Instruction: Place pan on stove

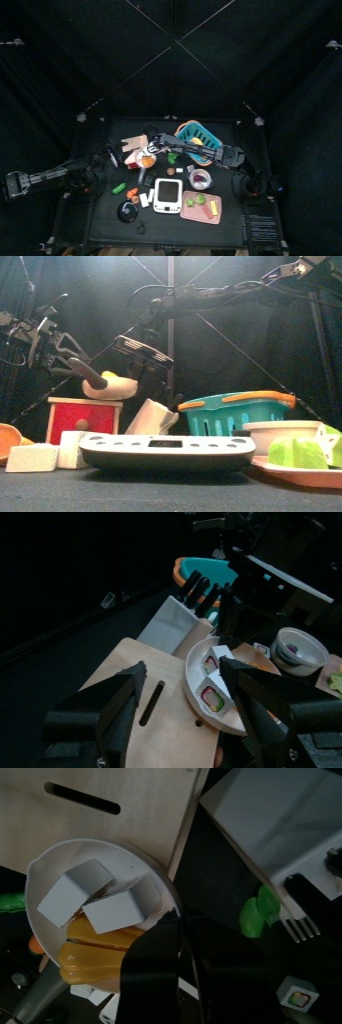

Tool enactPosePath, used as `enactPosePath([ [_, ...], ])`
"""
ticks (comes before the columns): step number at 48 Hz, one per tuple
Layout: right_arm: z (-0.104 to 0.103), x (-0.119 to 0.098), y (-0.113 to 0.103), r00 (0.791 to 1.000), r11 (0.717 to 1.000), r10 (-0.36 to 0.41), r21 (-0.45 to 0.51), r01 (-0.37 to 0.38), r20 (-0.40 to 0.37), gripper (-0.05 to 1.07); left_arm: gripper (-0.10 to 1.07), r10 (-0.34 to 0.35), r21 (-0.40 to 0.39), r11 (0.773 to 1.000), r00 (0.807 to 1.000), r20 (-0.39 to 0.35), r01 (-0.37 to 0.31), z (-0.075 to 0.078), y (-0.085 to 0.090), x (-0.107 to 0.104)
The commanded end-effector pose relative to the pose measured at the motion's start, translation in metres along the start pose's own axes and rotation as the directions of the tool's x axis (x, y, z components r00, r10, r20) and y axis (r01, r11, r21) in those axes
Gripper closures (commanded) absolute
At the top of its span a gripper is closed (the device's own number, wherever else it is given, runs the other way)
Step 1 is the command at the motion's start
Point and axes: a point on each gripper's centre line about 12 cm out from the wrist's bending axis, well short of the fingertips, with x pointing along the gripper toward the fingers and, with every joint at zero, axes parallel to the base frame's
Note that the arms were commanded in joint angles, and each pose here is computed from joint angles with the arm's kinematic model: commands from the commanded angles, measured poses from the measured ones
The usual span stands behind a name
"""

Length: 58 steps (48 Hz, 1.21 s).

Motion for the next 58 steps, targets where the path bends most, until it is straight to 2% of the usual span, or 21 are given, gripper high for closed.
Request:
enactPosePath([
  [1, -0.005, -0.050, 0.009, 0.996, 0.998, 0.065, -0.020, -0.064, 0.060, 0.63, 0.03, -0.002, 0.004, 1.000, 1.000, 0.018, 0.002, 0.006, -0.001, 0.001],
  [11, -0.036, -0.051, 0.017, 0.997, 0.996, 0.068, -0.052, -0.066, 0.035, 0.63, 0.03, -0.002, 0.004, 1.000, 1.000, 0.017, 0.002, 0.005, -0.001, 0.001],
  [18, -0.058, -0.055, 0.024, 0.988, 0.991, 0.131, -0.044, -0.128, 0.085, 0.63, 0.03, -0.002, 0.002, 1.000, 1.000, 0.017, 0.002, 0.005, -0.001, 0.001],
  [30, -0.107, -0.041, 0.007, 0.985, 0.987, 0.155, 0.027, -0.158, 0.077, 0.63, 0.03, -0.002, 0.002, 1.000, 1.000, 0.017, 0.002, 0.005, -0.001, 0.001],
  [39, -0.139, -0.033, 0.010, 0.969, 0.973, 0.226, 0.013, -0.228, 0.097, 0.63, 0.03, 0.000, 0.002, 1.000, 1.000, 0.017, 0.000, 0.005, -0.001, 0.001],
  [49, -0.177, -0.006, 0.003, 0.983, 0.983, 0.180, -0.029, -0.179, 0.026, 0.63, 0.03, 0.001, 0.004, 1.000, 1.000, 0.003, -0.001, 0.001, 0.000, 0.001],
  [58, -0.199, 0.003, 0.004, 0.985, 0.983, 0.171, -0.075, -0.170, 0.004, 0.63, 0.03, 0.011, 0.001, 1.000, 1.000, 0.004, -0.011, 0.000, 0.002, 0.000],
])
